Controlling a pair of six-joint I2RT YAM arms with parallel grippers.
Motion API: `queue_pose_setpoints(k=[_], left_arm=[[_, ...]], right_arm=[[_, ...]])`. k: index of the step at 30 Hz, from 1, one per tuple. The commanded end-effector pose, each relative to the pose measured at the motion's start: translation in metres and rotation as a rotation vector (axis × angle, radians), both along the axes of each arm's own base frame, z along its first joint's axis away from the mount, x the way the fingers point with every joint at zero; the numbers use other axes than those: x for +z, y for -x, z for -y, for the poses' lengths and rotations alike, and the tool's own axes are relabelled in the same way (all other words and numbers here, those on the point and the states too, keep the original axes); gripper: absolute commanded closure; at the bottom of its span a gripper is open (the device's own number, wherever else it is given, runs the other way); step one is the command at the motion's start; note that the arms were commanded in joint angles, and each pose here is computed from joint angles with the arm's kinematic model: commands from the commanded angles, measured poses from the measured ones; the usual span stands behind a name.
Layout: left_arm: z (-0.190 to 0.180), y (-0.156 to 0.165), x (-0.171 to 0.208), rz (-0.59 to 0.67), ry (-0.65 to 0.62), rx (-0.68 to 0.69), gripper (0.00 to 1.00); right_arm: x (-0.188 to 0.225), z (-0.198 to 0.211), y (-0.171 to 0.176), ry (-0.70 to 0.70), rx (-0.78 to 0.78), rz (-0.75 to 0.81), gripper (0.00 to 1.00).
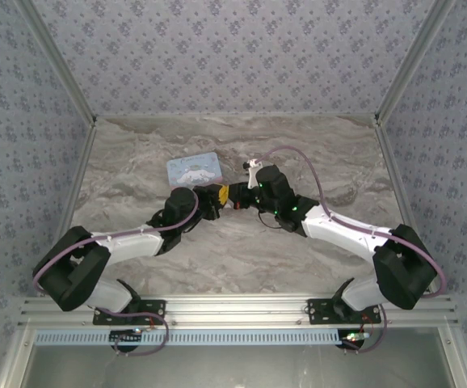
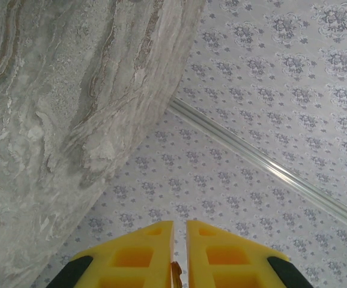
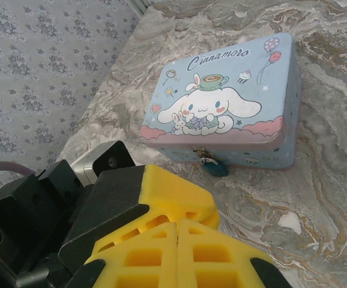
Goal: Unlock the padlock with the key
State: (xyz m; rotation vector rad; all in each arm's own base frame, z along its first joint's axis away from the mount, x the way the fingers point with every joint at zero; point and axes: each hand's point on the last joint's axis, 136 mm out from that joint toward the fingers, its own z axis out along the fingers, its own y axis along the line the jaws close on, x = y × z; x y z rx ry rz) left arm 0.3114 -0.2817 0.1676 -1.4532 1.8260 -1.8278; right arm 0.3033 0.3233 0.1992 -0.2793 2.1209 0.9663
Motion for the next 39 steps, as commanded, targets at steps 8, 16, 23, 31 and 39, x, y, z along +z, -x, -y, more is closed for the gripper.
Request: queue_pose_setpoints(k=[8, 16, 23, 31, 39], left_arm=[[-0.002, 0.000, -0.002, -0.100, 0.110, 0.053, 0.96], [-0.010, -0.012, 0.031, 0.124, -0.041, 0.029, 1.00], [-0.023, -0.016, 0.086, 0.408, -0.405, -0.042, 1.00], [-0.030, -0.001, 0.149, 0.743, -0.653, -0.106, 1.00], [-0.001, 0.025, 0.202, 1.096, -0.621, -0.227, 1.00]], right_arm=[[0.006, 0.004, 0.003, -0.019, -0.018, 0.011, 1.00], [0.017, 0.010, 0.010, -0.069, 0.035, 0.013, 0.79], [0.040, 0.032, 0.012, -0.245, 0.032, 0.027, 0.54], [0.078, 0.057, 0.015, -0.551, 0.092, 0.049, 0.40], [0.117, 0.044, 0.028, -0.622, 0.221, 0.130, 0.41]])
